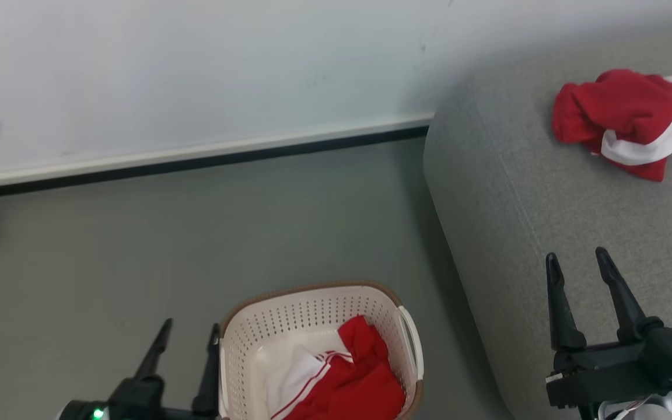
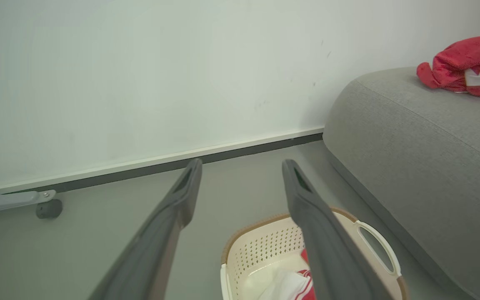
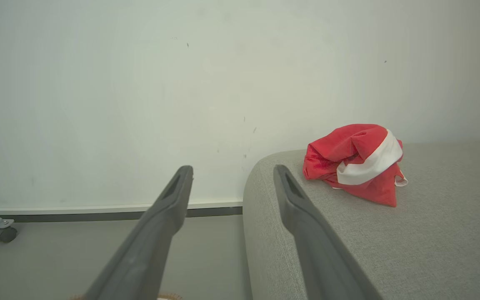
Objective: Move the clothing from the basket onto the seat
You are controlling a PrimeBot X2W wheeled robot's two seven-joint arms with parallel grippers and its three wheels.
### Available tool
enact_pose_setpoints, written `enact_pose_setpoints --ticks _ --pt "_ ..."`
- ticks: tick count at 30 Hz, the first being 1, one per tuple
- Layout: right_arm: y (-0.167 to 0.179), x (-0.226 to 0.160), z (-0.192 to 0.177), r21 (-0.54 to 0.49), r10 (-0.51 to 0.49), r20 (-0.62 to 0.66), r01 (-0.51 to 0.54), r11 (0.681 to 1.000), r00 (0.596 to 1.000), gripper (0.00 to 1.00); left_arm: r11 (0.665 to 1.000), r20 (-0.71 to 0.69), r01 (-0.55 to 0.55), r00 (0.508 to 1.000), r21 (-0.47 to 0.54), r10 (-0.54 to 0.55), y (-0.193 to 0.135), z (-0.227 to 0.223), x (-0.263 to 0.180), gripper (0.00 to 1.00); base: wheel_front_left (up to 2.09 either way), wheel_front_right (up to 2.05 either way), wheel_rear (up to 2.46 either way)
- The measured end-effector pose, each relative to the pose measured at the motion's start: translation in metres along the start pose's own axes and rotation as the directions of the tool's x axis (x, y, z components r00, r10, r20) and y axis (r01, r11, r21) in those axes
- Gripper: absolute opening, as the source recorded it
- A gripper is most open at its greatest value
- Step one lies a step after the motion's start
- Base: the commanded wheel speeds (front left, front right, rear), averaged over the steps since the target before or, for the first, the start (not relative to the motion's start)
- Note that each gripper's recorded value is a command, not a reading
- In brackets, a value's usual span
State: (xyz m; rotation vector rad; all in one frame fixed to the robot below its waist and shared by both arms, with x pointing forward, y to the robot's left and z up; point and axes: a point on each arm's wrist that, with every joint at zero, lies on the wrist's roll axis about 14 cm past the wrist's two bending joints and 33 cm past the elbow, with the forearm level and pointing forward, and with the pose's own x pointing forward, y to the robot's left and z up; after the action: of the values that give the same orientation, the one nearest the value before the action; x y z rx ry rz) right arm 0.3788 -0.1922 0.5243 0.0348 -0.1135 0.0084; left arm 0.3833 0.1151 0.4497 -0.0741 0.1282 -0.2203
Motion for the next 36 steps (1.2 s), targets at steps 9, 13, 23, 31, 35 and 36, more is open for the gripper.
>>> enact_pose_setpoints --ticks 9,13,23,31,35,36 --pt "-0.004 0.026 -0.008 -0.022 -0.006 -0.004 0.006 1.000 1.000 1.00 0.979 -0.201 0.202 0.960 0.015 -0.195 -0.052 -0.058 0.026 1.00 0.00 0.00 0.00" --pt "-0.004 0.037 -0.011 -0.027 -0.007 -0.002 0.007 1.000 1.000 1.00 0.961 -0.299 0.276 0.919 0.020 -0.258 -0.068 -0.087 0.031 1.00 0.00 0.00 0.00" --pt "-0.008 0.059 -0.028 -0.046 -0.018 -0.021 0.017 0.999 1.000 1.00 0.904 -0.474 0.426 0.800 0.019 -0.367 -0.096 -0.148 0.047 1.00 0.00 0.00 0.00" --pt "-0.012 0.065 -0.055 -0.054 -0.034 -0.079 0.029 0.998 0.996 1.00 0.850 -0.570 0.526 0.701 0.006 -0.429 -0.112 -0.191 0.055 1.00 0.00 0.00 0.00" --pt "-0.016 0.071 -0.067 -0.066 -0.042 -0.100 0.036 0.997 0.994 1.00 0.835 -0.595 0.550 0.671 -0.001 -0.443 -0.116 -0.209 0.063 1.00 0.00 0.00 0.00" --pt "-0.016 0.073 -0.069 -0.068 -0.043 -0.103 0.036 0.997 0.994 1.00 0.829 -0.606 0.560 0.658 -0.005 -0.448 -0.117 -0.214 0.064 1.00 0.00 0.00 0.00"
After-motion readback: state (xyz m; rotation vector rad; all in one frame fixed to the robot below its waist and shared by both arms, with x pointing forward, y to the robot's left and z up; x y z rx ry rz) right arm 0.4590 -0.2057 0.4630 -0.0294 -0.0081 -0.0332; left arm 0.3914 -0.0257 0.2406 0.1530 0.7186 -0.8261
